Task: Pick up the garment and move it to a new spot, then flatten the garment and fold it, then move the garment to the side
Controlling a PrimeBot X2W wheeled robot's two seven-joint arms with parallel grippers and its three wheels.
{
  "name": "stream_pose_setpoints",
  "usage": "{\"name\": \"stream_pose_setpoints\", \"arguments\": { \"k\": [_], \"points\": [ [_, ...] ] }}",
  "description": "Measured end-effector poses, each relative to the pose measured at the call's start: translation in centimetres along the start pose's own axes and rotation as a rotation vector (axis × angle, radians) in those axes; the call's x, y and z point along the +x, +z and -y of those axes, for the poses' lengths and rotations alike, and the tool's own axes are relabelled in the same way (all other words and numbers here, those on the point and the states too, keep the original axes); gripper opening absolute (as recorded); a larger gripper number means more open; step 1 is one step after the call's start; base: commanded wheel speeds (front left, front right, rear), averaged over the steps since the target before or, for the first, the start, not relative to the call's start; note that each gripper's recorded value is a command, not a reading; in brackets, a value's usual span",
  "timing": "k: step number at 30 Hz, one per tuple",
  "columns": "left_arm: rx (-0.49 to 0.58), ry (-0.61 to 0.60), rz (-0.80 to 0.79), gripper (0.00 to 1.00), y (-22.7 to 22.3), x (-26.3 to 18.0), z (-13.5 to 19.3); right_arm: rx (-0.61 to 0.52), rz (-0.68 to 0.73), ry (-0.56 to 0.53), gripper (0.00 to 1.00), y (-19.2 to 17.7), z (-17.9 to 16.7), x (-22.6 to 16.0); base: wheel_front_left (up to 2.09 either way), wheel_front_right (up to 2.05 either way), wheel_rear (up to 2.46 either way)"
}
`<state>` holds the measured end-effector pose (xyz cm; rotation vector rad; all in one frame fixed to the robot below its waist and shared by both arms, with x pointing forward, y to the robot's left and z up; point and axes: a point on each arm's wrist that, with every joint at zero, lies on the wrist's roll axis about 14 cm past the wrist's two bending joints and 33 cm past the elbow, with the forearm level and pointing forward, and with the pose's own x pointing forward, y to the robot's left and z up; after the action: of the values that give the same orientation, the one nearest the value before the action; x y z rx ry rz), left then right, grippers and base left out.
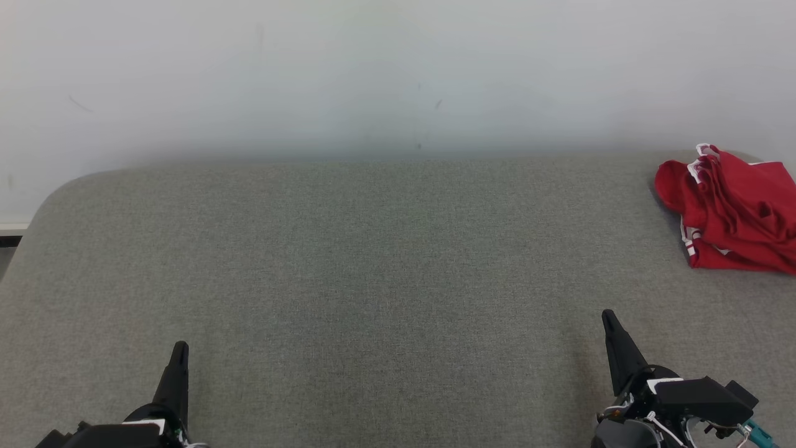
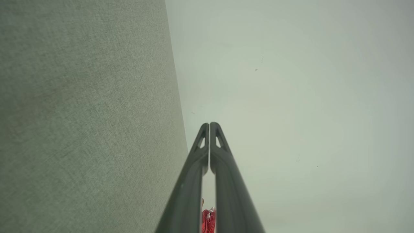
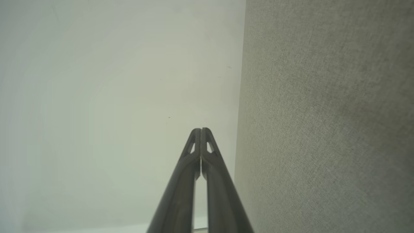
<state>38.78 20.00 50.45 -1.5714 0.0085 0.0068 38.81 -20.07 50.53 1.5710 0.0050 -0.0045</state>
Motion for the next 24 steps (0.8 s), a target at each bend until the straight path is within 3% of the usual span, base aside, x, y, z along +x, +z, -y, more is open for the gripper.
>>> {"name": "stream_pose_setpoints", "arguments": {
  "k": [24],
  "points": [
    [0.000,0.000,0.000,0.00,-0.02,0.01,0.01,0.000,0.000,0.001,0.00,0.01,-0.04,0.02,0.00,0.00,0.00]
  ]
}}
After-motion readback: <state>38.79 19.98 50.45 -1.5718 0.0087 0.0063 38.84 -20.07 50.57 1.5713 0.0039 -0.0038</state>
